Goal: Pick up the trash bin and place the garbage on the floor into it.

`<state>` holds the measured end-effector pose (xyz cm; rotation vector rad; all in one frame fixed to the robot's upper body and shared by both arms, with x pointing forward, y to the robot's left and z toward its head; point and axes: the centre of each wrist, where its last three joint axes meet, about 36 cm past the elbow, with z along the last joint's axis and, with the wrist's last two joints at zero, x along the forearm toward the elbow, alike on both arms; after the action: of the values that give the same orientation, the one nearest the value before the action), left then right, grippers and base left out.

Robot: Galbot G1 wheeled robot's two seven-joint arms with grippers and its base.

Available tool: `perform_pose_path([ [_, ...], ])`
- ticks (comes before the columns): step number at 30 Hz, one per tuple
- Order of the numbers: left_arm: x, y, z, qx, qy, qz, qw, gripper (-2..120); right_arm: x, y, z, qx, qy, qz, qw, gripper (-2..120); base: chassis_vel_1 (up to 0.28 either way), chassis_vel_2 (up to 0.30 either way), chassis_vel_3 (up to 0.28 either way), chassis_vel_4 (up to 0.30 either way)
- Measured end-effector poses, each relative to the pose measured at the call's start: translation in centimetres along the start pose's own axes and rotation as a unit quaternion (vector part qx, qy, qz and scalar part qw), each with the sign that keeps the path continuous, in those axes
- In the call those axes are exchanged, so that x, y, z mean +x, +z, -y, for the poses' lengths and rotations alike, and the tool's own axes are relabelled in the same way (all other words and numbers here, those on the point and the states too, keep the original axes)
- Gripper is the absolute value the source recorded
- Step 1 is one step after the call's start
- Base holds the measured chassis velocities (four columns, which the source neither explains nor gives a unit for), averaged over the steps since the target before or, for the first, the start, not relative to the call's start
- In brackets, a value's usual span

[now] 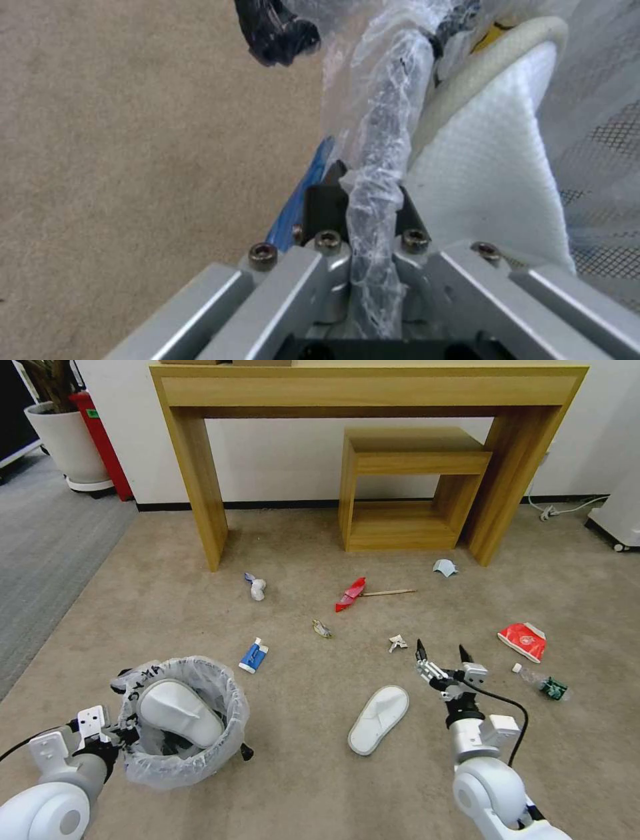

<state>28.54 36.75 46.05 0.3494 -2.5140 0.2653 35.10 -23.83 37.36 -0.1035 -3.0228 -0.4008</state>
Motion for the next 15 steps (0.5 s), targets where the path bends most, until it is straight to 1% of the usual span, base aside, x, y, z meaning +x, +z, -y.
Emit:
perform_pose_path([
  [1, 0.0, 0.0, 0.0, 0.000, 0.000, 0.000, 1.0000, 1, 0.0, 0.0, 0.0, 0.000, 0.000, 0.000, 1.000, 100, 0.000, 0.000, 0.000, 0.000],
  [3, -0.2, 0.0, 0.1, 0.001, 0.001, 0.000, 1.0000, 1, -1.2, 0.2, -0.9, -0.038, 0.037, -0.065, 0.996, 100, 0.000, 0.000, 0.000, 0.000],
  [4, -0.2, 0.0, 0.1, 0.002, 0.001, 0.000, 1.0000, 1, -1.7, 0.3, -1.3, -0.051, 0.047, -0.085, 0.994, 100, 0.000, 0.000, 0.000, 0.000],
  [5, -0.2, 0.0, 0.1, 0.002, 0.001, 0.000, 1.0000, 1, -1.7, 0.3, -1.3, -0.051, 0.047, -0.085, 0.994, 100, 0.000, 0.000, 0.000, 0.000],
  [6, -0.3, 0.1, 0.1, 0.002, 0.001, 0.000, 1.0000, 1, -2.4, 0.6, -1.9, -0.069, 0.059, -0.113, 0.989, 100, 0.000, 0.000, 0.000, 0.000],
  [7, -0.3, 0.1, 0.1, 0.003, 0.000, 0.001, 1.0000, 1, -2.9, 0.8, -2.5, -0.079, 0.068, -0.131, 0.986, 100, 0.000, 0.000, 0.000, 0.000],
  [8, -0.3, 0.1, 0.1, 0.003, 0.000, 0.001, 1.0000, 1, -3.9, 1.2, -3.5, -0.093, 0.083, -0.156, 0.980, 100, 0.000, 0.000, 0.000, 0.000],
  [9, -0.3, 0.1, 0.1, 0.003, 0.000, 0.001, 1.0000, 1, -3.9, 1.2, -3.5, -0.093, 0.083, -0.156, 0.980, 100, 0.000, 0.000, 0.000, 0.000],
  [11, -0.3, 0.0, 0.2, 0.004, 0.001, 0.002, 1.0000, 1, -5.4, 1.8, -4.8, -0.107, 0.100, -0.191, 0.971, 100, 0.000, 0.000, 0.000, 0.000],
  [12, -0.3, 0.0, 0.2, 0.004, 0.001, 0.002, 1.0000, 1, -5.4, 1.8, -4.8, -0.107, 0.100, -0.191, 0.971, 100, 0.000, 0.000, 0.000, 0.000],
  [13, -0.3, 0.0, 0.2, 0.004, 0.001, 0.002, 1.0000, 1, -6.4, 2.6, -5.7, -0.110, 0.111, -0.212, 0.965, 100, 0.000, 0.000, 0.000, 0.000],
  [15, -0.3, 0.0, 0.2, 0.004, 0.001, 0.002, 1.0000, 1, -6.9, 3.2, -6.1, -0.109, 0.117, -0.221, 0.962, 100, 0.000, 0.000, 0.000, 0.000],
])
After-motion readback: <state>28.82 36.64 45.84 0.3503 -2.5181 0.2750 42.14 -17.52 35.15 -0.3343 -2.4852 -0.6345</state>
